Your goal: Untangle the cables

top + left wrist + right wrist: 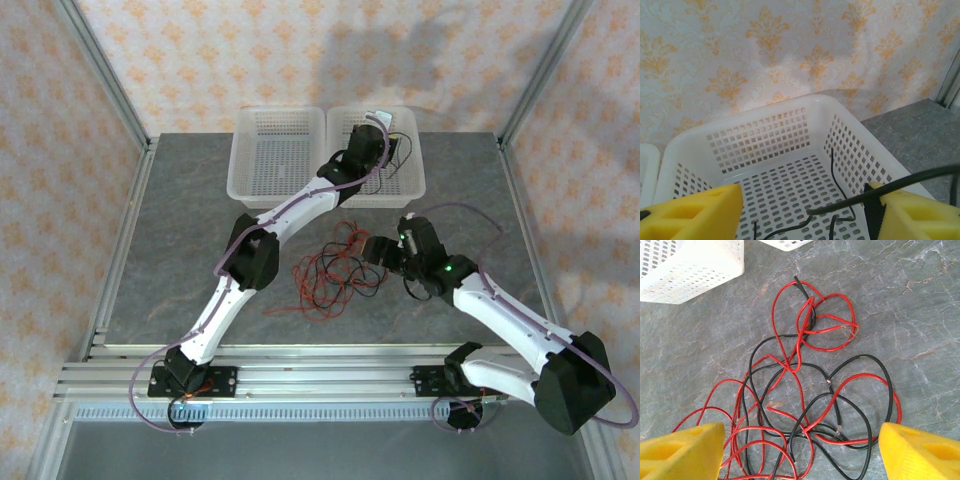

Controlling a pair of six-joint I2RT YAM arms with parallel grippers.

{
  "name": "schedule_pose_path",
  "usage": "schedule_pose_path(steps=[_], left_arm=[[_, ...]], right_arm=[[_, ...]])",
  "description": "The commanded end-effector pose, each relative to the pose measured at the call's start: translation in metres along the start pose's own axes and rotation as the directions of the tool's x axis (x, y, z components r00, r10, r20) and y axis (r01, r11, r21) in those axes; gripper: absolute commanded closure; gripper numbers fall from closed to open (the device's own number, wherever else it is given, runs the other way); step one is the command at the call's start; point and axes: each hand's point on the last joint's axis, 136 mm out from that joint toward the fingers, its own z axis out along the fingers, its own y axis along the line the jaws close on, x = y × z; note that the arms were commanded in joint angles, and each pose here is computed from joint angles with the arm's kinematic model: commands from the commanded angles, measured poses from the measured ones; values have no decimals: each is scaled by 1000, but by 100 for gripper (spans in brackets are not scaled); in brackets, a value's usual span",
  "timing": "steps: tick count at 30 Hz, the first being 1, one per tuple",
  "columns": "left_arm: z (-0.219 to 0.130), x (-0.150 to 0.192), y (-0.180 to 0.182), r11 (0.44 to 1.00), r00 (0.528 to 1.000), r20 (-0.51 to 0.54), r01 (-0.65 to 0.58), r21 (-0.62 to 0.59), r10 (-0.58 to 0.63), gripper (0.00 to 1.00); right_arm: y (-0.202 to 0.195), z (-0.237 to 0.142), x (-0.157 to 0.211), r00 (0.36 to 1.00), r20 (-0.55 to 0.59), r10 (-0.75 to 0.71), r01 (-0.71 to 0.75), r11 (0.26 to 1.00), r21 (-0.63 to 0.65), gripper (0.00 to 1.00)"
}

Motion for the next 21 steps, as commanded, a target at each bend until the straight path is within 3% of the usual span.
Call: schedule_pose_path(steps=[1,6,11,16,21], left_arm=[[-23,-53,14,999,996,76,42,-30,-40,33],[-22,-52,38,991,996,66,65,-114,-57,33],[-6,-18,54,984,995,-1,95,-148,-96,35],[7,22,58,978,973,-121,186,-99,-198,36],[-6,28,45,959,930,-246,282,9,-271,35]], right_arm=[[4,-7,-7,1000,18,-1,1,1000,-4,20],[6,-9,-7,1000,15,8,-8,1000,-15,20],[6,-10,-6,1000,14,20,-20,1000,-16,20],[7,-11,-7,1000,8,25,-25,1000,-13,20],[7,-11,-7,1000,-3,22,-22,1000,-2,20]])
